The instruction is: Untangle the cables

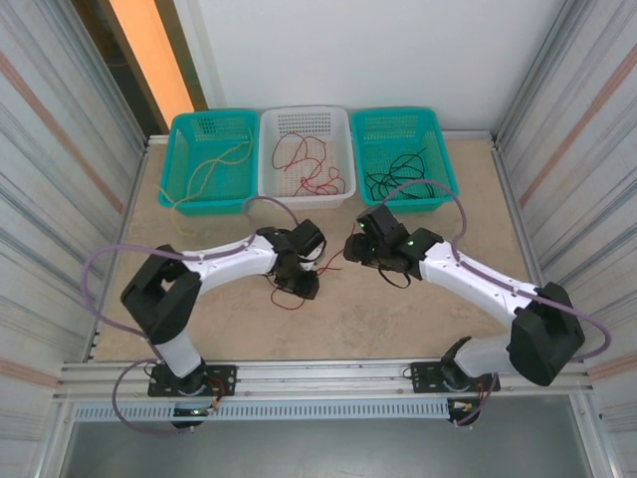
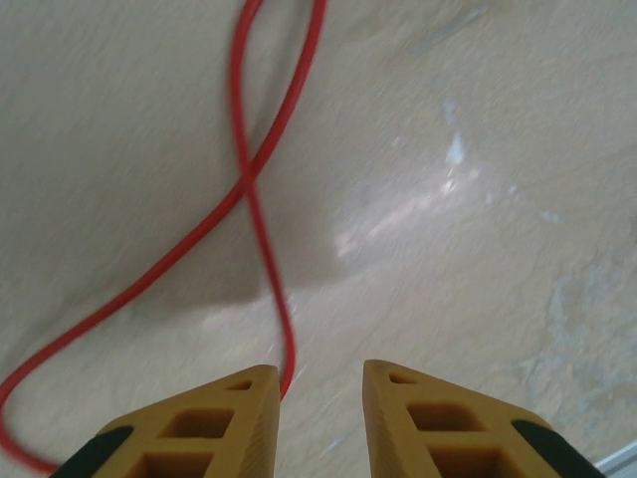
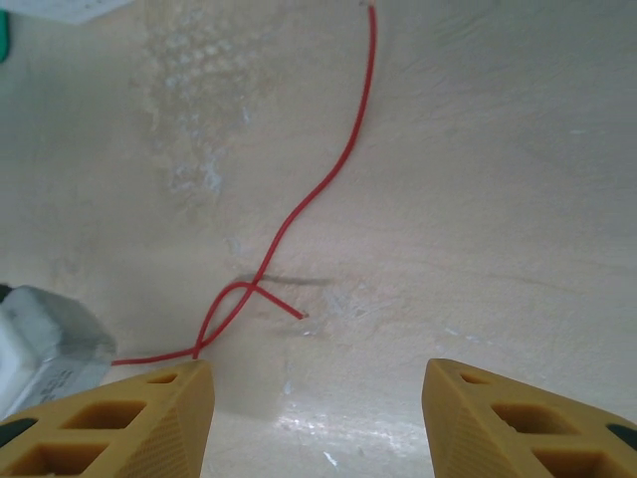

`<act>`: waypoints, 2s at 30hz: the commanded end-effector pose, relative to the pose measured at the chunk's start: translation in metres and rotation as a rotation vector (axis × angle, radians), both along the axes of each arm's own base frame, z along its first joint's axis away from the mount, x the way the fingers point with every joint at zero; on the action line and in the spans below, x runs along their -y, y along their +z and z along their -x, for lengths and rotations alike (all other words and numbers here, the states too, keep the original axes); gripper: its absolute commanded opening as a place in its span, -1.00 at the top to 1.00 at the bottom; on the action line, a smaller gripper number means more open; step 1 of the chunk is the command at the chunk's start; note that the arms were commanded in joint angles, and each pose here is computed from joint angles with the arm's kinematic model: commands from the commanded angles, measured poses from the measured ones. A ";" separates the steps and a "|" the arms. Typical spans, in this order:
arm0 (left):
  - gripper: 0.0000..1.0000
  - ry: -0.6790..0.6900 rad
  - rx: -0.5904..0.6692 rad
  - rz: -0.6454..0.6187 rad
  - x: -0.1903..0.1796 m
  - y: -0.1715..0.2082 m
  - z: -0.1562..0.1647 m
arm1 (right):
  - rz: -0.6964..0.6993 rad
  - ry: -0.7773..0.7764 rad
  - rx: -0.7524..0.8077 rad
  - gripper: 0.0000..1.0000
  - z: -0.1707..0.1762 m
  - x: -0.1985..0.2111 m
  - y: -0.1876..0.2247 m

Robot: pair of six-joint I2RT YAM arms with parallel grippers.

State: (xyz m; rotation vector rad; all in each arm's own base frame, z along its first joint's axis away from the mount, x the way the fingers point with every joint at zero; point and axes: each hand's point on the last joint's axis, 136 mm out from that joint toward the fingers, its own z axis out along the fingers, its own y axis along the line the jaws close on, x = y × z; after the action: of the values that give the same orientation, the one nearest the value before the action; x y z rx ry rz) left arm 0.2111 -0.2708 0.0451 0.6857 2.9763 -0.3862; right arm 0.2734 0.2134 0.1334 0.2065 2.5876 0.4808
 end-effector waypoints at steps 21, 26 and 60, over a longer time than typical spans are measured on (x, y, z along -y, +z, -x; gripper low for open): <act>1.00 -0.033 0.103 0.025 0.011 0.056 -0.017 | -0.028 -0.058 0.092 -0.14 0.008 0.031 0.039; 1.00 -0.061 0.279 0.242 0.022 0.156 -0.020 | -0.079 0.012 0.142 -0.18 0.007 0.017 0.058; 1.00 0.355 1.048 0.626 -0.041 0.439 -0.264 | -0.074 -0.014 0.276 -0.27 0.036 0.047 0.090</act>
State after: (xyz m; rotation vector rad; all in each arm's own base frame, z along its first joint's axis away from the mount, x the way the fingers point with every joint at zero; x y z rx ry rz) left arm 0.4641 -0.2315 0.4818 0.2070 1.7998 -0.6287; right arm 0.2403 0.1736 0.2254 0.1791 2.3016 0.6060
